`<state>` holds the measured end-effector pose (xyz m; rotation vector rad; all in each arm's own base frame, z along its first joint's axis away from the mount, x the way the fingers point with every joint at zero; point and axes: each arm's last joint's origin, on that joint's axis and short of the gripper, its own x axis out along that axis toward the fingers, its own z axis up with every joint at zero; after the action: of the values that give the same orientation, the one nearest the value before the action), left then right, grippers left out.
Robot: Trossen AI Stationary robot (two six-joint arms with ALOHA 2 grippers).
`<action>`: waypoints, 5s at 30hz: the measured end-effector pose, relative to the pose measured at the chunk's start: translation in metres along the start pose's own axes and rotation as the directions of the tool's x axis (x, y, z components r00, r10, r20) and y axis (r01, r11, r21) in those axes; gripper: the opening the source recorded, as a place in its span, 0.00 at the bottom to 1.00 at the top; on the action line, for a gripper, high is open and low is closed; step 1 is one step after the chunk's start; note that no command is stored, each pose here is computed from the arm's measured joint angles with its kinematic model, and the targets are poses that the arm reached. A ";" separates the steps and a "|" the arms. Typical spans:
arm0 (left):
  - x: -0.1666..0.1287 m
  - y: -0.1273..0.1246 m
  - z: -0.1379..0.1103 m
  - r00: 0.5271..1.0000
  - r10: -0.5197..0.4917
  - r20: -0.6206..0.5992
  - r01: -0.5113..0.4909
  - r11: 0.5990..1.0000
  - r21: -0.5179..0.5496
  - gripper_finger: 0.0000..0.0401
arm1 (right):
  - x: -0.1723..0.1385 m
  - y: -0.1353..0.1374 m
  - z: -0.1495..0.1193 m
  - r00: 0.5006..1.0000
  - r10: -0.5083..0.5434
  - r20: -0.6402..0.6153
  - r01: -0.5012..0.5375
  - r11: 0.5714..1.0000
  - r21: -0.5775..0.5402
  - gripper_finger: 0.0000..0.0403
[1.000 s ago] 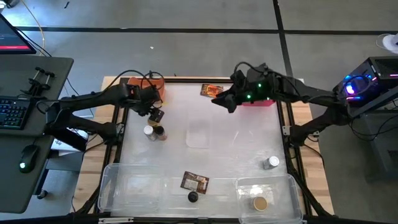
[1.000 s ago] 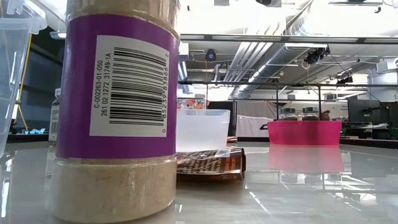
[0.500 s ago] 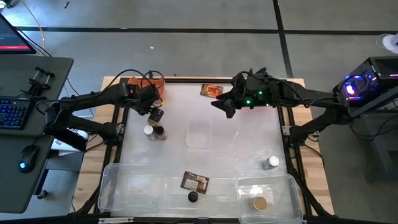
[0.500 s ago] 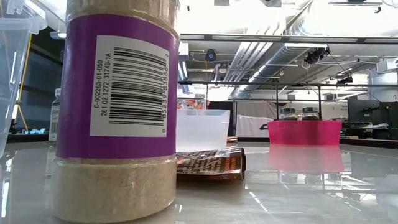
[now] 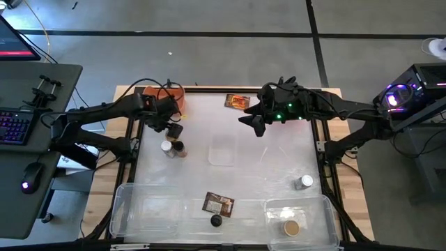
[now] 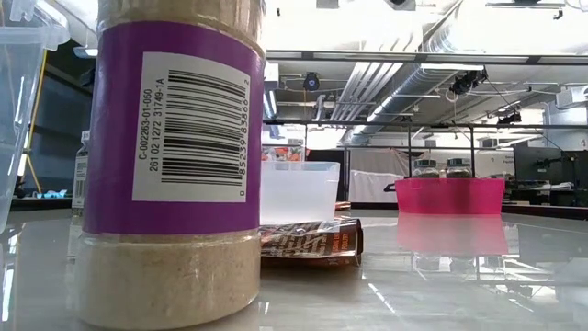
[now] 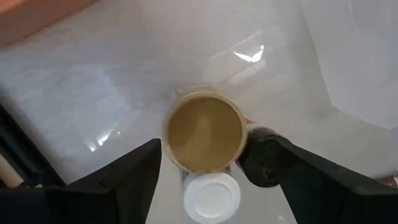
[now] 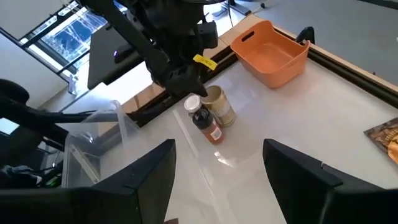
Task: Sort spices by type
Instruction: Put the gold seasoning bottle into the right transparent bin
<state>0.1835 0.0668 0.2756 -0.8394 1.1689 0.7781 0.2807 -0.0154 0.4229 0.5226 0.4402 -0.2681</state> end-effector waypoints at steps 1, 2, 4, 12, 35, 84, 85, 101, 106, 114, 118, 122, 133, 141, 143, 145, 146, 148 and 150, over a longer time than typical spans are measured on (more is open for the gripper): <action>0.001 -0.001 0.000 1.000 0.000 0.013 0.000 1.000 0.004 0.73 | 0.000 0.000 0.000 1.000 0.000 0.000 0.000 1.000 -0.006 0.59; 0.002 -0.002 0.001 1.000 0.001 0.029 -0.001 1.000 0.006 0.73 | 0.000 0.000 0.000 1.000 0.001 0.000 -0.001 1.000 -0.006 0.59; 0.006 -0.002 0.000 0.998 0.019 0.053 -0.018 1.000 -0.009 0.73 | 0.000 0.000 0.000 1.000 0.000 0.000 0.000 1.000 -0.006 0.59; 0.014 0.001 -0.001 0.997 0.069 0.020 -0.068 0.997 -0.046 0.73 | 0.000 0.000 0.000 1.000 0.001 0.000 -0.001 1.000 -0.006 0.59; 0.030 -0.007 0.005 0.997 0.055 -0.061 -0.053 0.998 0.030 0.73 | 0.000 0.000 0.000 1.000 -0.006 0.008 0.006 1.000 0.002 0.59; -0.164 0.002 0.021 0.775 -0.481 0.409 0.452 0.875 0.173 0.59 | -0.011 0.002 0.008 0.996 0.021 0.088 -0.020 1.000 -0.017 0.59; -0.167 0.002 0.020 0.753 -0.521 0.402 0.520 0.845 0.122 0.59 | -0.012 0.001 0.010 0.995 0.021 0.102 -0.020 1.000 -0.017 0.59; -0.229 -0.044 0.062 -0.024 -0.718 0.696 0.975 0.138 0.175 0.59 | -0.012 -0.011 0.019 0.986 -0.042 0.159 0.032 0.997 0.064 0.59; -0.230 -0.047 0.066 -0.053 -0.716 0.696 0.975 0.112 0.190 0.59 | -0.012 -0.011 0.019 0.986 -0.042 0.159 0.032 0.997 0.064 0.59; -0.227 -0.049 0.061 -0.008 -0.817 0.577 0.929 0.208 0.306 0.59 | -0.016 -0.009 0.019 0.991 0.025 0.131 -0.028 0.999 0.026 0.59; -0.202 -0.063 0.043 0.220 -0.907 0.360 0.889 0.338 0.308 0.59 | -0.039 -0.005 0.020 0.981 0.141 0.134 -0.141 0.990 -0.008 0.59; -0.173 -0.076 0.014 0.472 -0.855 0.216 0.780 0.519 0.349 0.59 | -0.072 -0.001 0.019 0.963 0.197 0.186 -0.196 0.980 -0.021 0.59; -0.078 -0.119 -0.017 0.796 -0.592 0.124 0.494 0.754 0.433 0.59 | -0.130 0.004 0.014 0.919 0.148 0.366 -0.162 0.987 0.008 0.59; -0.017 -0.155 0.029 0.950 -0.311 0.040 0.215 0.738 0.640 0.59 | -0.108 0.005 0.011 0.949 0.102 0.298 -0.109 0.994 0.006 0.59; -0.001 -0.162 0.039 0.971 -0.234 0.042 0.143 0.717 0.682 0.59 | -0.101 0.006 0.009 0.959 0.096 0.265 -0.100 0.995 0.001 0.59; 0.010 -0.169 0.048 0.979 -0.195 0.058 0.092 0.681 0.727 0.59 | -0.094 0.007 0.008 0.966 0.088 0.242 -0.090 0.996 -0.002 0.59; 0.015 -0.172 0.052 0.982 -0.179 0.058 0.077 0.664 0.744 0.59 | -0.090 0.007 0.007 0.970 0.081 0.229 -0.083 0.997 -0.003 0.59; 0.023 -0.178 0.056 0.988 -0.147 0.052 0.055 0.639 0.767 0.59 | -0.084 0.008 0.006 0.975 0.079 0.209 -0.079 0.997 -0.006 0.59; 0.031 -0.184 0.060 0.990 -0.135 0.048 0.050 0.638 0.769 0.59 | -0.080 0.008 0.006 0.978 0.074 0.197 -0.074 0.997 -0.008 0.59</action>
<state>0.3762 0.0337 0.2839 -0.1252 1.2013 0.1641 0.2161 -0.0008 0.4682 0.5054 0.2272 -0.2451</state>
